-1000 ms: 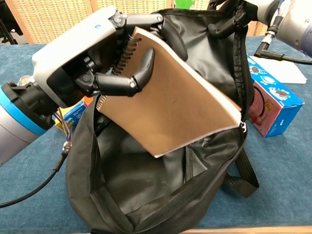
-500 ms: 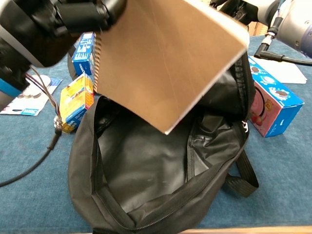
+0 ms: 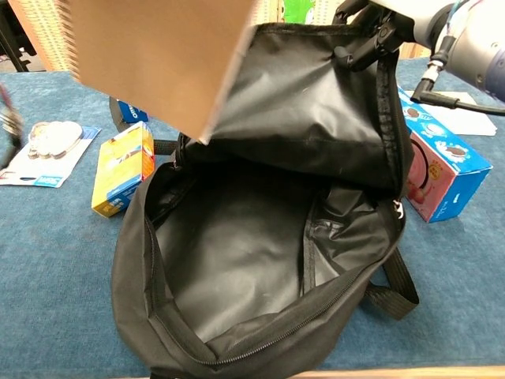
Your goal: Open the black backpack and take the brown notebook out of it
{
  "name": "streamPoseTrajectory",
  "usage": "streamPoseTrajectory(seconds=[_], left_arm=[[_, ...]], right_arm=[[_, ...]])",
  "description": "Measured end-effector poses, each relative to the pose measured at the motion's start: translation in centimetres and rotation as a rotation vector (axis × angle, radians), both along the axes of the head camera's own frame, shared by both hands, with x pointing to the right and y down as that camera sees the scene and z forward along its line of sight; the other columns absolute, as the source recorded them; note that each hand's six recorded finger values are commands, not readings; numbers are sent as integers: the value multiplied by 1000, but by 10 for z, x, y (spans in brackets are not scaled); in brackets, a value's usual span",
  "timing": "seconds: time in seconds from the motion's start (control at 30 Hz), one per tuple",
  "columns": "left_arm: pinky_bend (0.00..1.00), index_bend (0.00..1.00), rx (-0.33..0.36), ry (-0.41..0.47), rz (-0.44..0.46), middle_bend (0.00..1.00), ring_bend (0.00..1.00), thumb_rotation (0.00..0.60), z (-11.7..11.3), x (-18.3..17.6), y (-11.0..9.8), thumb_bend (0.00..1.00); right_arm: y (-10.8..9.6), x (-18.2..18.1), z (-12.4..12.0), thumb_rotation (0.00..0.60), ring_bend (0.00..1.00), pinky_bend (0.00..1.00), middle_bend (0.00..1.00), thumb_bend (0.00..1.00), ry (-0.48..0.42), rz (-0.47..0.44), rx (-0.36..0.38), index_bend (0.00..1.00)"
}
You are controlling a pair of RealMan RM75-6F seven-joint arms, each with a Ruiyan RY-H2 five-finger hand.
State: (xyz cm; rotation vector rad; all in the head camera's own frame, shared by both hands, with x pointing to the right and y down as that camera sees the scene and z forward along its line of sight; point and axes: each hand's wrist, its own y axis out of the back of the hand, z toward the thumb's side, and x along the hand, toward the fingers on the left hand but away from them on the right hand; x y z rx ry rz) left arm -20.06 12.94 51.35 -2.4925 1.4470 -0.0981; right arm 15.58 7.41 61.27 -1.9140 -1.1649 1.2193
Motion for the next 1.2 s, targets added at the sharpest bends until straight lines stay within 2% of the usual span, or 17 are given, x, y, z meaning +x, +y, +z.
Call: streamPoseTrajectory(seconds=[0.27, 0.57, 0.63, 0.67, 0.7, 0.73, 0.77, 0.8, 0.87, 0.9, 1.03, 1.2], left_arm=[[483, 817, -60, -180, -187, 545, 392, 600, -9, -50, -26, 719], [486, 817, -282, -406, -433, 545, 396, 600, 15, -114, -50, 716], [484, 810, -327, -456, -491, 510, 381, 600, 25, -129, -55, 707], [475, 752, -341, -479, -514, 417, 324, 600, 29, -134, -58, 693], [415, 625, -351, -500, -534, 261, 215, 600, 34, -139, -61, 674], [359, 513, -359, -526, -552, 157, 137, 600, 39, -144, -65, 660], [261, 332, -361, -541, -561, 47, 44, 600, 43, -147, -68, 640], [171, 181, -363, -555, -566, 1, 2, 600, 46, -148, -70, 621], [105, 37, -363, -578, -573, 0, 0, 600, 53, -150, -75, 583], [88, 5, -361, -584, -576, 0, 0, 600, 55, -150, -77, 556], [51, 0, -329, -586, -587, 0, 0, 600, 55, -149, -81, 472], [27, 0, -217, -589, -599, 0, 0, 600, 42, -147, -83, 411]], right_arm=[[5, -1, 5, 600, 535, 512, 657, 672, 7, -34, -3, 648], [12, 2, 9, 600, 535, 512, 657, 672, 15, -78, -8, 649], [13, 4, 9, 600, 535, 512, 657, 672, 15, -87, -9, 649], [13, 4, 9, 600, 535, 512, 657, 672, 16, -90, -9, 649], [13, 4, 9, 600, 535, 512, 657, 672, 16, -92, -9, 649], [14, 5, 9, 600, 535, 512, 657, 672, 15, -95, -10, 649], [14, 5, 9, 600, 535, 512, 657, 672, 15, -97, -11, 649], [14, 5, 9, 600, 535, 512, 657, 672, 15, -99, -11, 649], [15, 5, 9, 600, 535, 512, 657, 672, 15, -104, -12, 649], [15, 5, 9, 600, 535, 512, 657, 672, 15, -106, -12, 649], [18, 3, 8, 600, 535, 512, 657, 672, 11, -123, -15, 649], [25, -2, 7, 600, 535, 512, 657, 672, 11, -179, -19, 649]])
